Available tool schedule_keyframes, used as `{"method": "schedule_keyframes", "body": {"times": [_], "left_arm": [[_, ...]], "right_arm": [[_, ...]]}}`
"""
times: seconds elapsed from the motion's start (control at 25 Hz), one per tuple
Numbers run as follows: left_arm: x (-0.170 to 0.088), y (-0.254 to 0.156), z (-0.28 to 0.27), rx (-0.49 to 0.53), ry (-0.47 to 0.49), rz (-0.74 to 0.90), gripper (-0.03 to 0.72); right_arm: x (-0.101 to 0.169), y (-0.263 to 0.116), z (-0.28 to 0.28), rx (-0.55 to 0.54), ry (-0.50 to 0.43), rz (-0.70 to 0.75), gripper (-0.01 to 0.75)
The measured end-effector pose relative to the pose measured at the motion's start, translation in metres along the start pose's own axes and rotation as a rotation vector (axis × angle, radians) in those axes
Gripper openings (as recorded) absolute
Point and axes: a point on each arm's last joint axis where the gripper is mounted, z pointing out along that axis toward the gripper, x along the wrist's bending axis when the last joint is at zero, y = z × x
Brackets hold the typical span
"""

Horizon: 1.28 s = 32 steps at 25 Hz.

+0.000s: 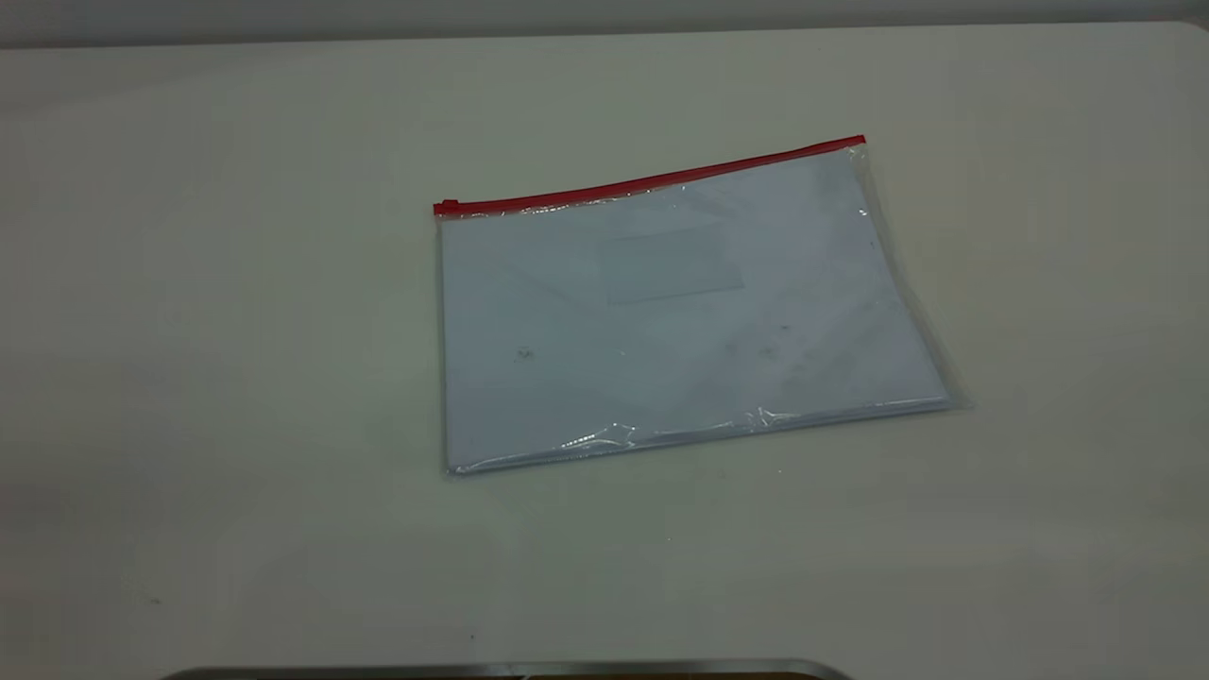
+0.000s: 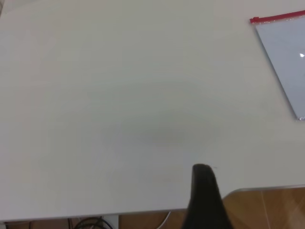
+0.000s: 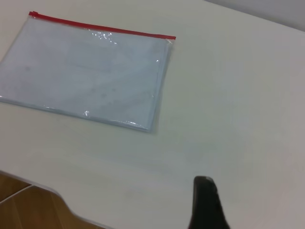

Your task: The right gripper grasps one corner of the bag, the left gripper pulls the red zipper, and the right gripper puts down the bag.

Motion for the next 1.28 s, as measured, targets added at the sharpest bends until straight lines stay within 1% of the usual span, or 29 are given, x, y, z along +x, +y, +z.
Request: {"method": "schedule_keyframes", "body": {"times": [0.12,0.4,0.56,0.92,1.28], "left_arm": [[0.0000,0.0000,0.0000,0.000,0.000,-0.001,0.590],[0.0000,0.0000,0.0000,0.000,0.000,-0.001,0.590],[0.0000,0.0000,0.0000,0.000,0.000,-0.001,0.590],[0.0000,-0.0002,0.0000,0.002,0.000,-0.001,0.590],[0.0000,-0.0002,0.0000,0.002,0.000,-0.001,0.590]], "right_arm": [[0.0000,0.0000,0.0001,0.001,-0.005,0.003,0.531],[0.0004,0.0005,0.0007,0.007,-0.048,0.030,0.529],[0.0000,0.0005,0.0007,0.007,-0.054,0.067,0.529],[-0.0075,-0.0017,0.0005,0.019,-0.138,0.146,0.529],[-0.0079,-0.0017,0.0005,0.019,-0.143,0.152,0.529]]}}
